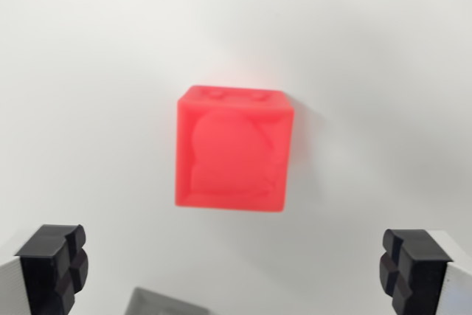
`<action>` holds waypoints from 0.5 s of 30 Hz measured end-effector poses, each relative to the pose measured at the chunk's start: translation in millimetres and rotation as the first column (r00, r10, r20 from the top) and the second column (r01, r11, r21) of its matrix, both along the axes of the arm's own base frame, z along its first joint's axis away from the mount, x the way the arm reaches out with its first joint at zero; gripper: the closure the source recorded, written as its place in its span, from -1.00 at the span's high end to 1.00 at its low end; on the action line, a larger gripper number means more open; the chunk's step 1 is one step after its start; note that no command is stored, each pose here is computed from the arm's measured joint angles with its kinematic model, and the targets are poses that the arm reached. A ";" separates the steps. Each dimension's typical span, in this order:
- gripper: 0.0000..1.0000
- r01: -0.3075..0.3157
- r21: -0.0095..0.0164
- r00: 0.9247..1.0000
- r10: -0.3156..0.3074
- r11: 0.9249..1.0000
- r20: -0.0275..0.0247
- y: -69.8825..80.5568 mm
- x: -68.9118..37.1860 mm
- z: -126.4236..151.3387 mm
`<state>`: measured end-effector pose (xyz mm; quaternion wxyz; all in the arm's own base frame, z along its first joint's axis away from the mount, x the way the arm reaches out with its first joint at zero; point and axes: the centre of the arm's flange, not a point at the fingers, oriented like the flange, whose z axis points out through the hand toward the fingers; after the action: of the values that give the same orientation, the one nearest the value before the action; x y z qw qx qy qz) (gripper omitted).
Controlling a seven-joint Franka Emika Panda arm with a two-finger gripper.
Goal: Destack cube
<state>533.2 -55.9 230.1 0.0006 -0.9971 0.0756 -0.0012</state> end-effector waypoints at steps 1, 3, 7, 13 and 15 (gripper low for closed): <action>1.00 0.000 0.000 1.000 0.000 1.000 0.000 0.0 -0.1 4.3; 1.00 0.000 0.000 1.000 0.000 1.000 0.000 0.1 -0.3 13.1; 1.00 0.000 0.001 1.000 0.000 1.000 -0.001 0.2 -0.9 29.3; 1.00 -0.001 0.001 1.000 0.001 1.000 0.000 0.3 -0.9 57.8; 1.00 -0.001 0.001 1.000 0.001 1.000 0.001 0.3 -0.9 64.8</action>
<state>532.3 -55.7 294.9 0.0013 -0.9972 0.0752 -0.0015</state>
